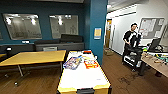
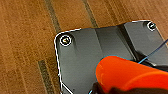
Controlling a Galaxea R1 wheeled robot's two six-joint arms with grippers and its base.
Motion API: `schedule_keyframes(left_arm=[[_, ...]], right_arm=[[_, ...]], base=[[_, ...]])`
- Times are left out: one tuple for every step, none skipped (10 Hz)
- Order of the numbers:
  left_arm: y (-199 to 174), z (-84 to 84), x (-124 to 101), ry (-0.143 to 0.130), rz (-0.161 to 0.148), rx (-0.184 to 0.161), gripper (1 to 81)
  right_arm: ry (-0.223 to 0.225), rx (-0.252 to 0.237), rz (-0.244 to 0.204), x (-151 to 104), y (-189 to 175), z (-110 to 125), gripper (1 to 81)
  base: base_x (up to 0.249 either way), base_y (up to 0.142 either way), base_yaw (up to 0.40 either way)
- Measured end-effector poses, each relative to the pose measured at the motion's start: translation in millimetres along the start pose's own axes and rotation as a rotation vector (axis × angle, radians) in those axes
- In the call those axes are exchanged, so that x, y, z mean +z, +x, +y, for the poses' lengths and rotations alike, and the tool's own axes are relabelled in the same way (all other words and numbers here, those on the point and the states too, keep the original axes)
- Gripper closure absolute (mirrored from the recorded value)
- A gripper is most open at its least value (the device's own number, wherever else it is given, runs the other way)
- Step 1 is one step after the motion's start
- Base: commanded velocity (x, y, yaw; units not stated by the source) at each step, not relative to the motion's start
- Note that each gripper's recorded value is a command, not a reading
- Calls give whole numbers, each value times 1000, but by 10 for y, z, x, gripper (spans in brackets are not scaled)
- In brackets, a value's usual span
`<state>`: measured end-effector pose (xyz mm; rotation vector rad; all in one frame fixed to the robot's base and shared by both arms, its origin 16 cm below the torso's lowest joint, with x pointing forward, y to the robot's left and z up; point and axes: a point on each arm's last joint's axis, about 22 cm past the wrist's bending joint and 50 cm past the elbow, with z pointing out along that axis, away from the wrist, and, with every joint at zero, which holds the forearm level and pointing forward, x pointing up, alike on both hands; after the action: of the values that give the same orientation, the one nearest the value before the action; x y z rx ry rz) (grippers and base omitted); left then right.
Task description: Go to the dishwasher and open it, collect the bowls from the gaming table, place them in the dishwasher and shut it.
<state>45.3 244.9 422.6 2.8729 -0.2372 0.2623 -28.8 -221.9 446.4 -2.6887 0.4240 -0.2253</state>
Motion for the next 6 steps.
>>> schedule_keyframes(left_arm=[[8, 19, 5, -3, 2, 0, 811], [-2, 19, 5, -2, -1, 0, 811], [4, 15, 4, -2, 0, 0, 811], [0, 22, 6, -2, 0, 0, 811], [5, 33, 9, -4, 0, 0, 811], [9, 65, 17, -8, 1, -1, 811]], right_arm=[[-12, -3, 1, 8, 0, 40, 811], [-21, -5, 1, 5, 0, 79, 811], [-20, -5, 3, 8, 7, 72, 811], [-15, -1, -3, 12, -40, 43, 811], [-11, 2, -7, 21, -83, 11, 811], [-9, 4, -10, 26, -110, -7, 811]], base=[[0, 0, -385], [0, 0, -385], [0, 0, -385], [0, 0, -385], [0, 0, -385], [0, 0, -385]])
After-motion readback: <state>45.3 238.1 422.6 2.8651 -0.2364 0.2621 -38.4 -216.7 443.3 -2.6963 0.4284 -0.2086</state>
